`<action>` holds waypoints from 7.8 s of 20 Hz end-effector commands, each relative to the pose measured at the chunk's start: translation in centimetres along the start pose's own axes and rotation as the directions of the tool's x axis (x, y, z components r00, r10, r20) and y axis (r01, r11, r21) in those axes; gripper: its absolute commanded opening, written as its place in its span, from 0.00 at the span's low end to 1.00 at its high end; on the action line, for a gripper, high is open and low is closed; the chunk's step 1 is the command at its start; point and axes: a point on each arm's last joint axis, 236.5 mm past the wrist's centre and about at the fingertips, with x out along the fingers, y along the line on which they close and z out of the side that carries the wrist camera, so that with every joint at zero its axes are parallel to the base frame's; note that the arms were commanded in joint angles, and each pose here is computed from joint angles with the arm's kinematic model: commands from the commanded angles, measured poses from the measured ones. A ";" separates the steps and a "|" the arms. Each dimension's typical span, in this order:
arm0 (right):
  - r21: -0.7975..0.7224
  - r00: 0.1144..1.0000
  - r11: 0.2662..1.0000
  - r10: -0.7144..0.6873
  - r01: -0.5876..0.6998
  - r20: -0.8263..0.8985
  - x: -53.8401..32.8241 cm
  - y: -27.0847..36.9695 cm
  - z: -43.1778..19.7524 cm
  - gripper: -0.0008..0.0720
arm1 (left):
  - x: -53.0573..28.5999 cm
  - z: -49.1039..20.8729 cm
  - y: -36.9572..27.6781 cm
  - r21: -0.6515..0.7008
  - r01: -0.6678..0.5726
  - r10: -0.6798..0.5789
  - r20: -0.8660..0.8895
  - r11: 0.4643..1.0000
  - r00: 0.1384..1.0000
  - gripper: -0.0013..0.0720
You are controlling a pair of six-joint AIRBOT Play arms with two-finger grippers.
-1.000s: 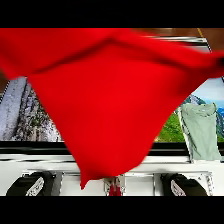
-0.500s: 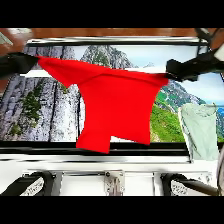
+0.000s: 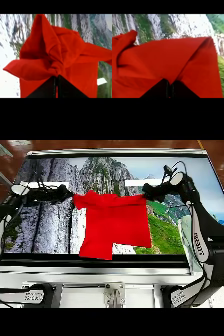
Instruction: Fold the shirts.
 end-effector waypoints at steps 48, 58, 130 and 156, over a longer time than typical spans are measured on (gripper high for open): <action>0.140 0.882 0.988 0.004 0.071 -0.472 -2.4 -13.3 -23.8 0.82 | -0.8 -29.1 5.9 0.079 -0.228 0.217 -0.700 0.970 0.681 0.07; -0.041 0.967 0.994 0.094 -0.106 -0.237 -3.9 -6.2 -15.3 0.09 | -7.4 -17.9 7.9 0.449 -0.398 0.592 -0.487 0.800 0.642 0.07; -0.003 0.936 0.985 -0.167 0.175 -0.311 -12.2 -14.8 -6.8 0.86 | -9.8 -29.5 11.4 -0.280 -0.341 0.085 -0.649 0.897 0.756 0.84; 0.212 0.895 0.974 0.022 0.082 -0.445 -3.7 -15.5 -17.4 0.86 | -5.3 -25.1 7.4 -0.236 -0.127 -0.022 -0.543 0.963 0.839 0.07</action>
